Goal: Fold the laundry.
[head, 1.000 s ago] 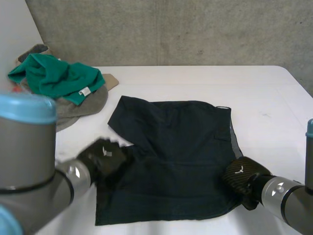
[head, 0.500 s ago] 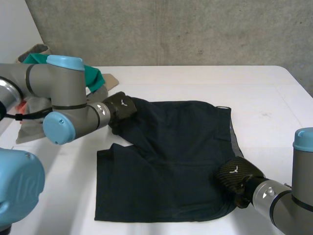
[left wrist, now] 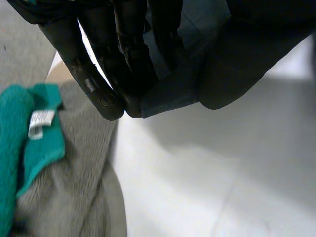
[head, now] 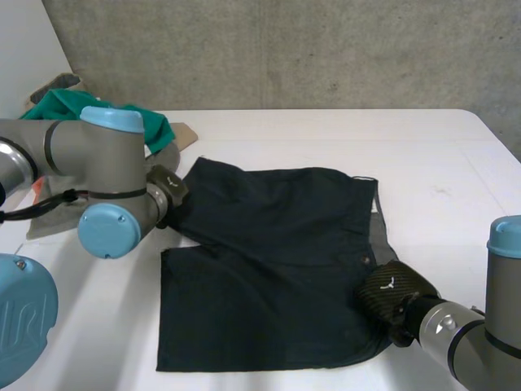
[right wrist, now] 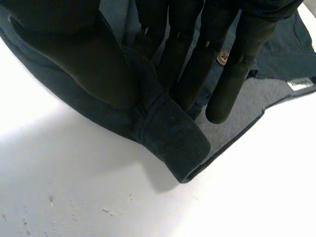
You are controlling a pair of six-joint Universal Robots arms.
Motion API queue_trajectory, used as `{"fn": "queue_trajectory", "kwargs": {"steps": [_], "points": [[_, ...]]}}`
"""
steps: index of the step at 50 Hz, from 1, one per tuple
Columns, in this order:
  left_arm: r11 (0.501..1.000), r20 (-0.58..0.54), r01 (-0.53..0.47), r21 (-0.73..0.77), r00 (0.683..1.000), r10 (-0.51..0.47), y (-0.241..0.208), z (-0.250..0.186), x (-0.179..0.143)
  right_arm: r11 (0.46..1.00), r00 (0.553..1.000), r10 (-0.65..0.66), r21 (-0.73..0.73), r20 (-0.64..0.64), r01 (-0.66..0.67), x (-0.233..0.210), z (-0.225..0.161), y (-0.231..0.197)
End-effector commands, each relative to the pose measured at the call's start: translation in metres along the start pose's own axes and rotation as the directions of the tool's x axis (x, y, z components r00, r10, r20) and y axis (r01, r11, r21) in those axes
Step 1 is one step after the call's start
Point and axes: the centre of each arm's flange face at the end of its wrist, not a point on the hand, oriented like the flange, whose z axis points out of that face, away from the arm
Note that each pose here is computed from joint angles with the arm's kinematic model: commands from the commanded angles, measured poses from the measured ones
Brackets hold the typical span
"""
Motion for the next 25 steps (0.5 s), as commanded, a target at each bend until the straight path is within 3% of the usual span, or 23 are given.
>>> {"fn": "queue_trajectory", "kwargs": {"steps": [1,10,14,18,25], "points": [[1.0,0.03,0.003,-0.012,1.0,-0.003,-0.004,-0.01,-0.001,1.0,1.0,-0.011,0.005,0.007,0.011,-0.005,-0.004,-0.003],[0.985,0.076,0.157,0.065,0.984,-0.162,-0.022,-0.052,-0.033,0.999,1.0,0.005,0.032,-0.011,-0.005,-0.003,-0.009,-0.008],[0.967,0.035,0.236,0.098,0.97,-0.24,-0.023,-0.083,-0.036,0.998,0.999,0.034,0.046,-0.023,-0.033,0.001,-0.009,-0.011],[0.951,-0.058,0.287,0.117,0.958,-0.282,-0.019,-0.116,-0.023,0.995,0.996,0.076,0.066,-0.039,-0.073,0.006,-0.007,-0.016],[0.939,-0.264,0.327,0.107,0.92,-0.29,-0.003,-0.172,0.03,0.961,0.963,0.261,0.116,-0.067,-0.252,0.024,-0.001,-0.027]]}}
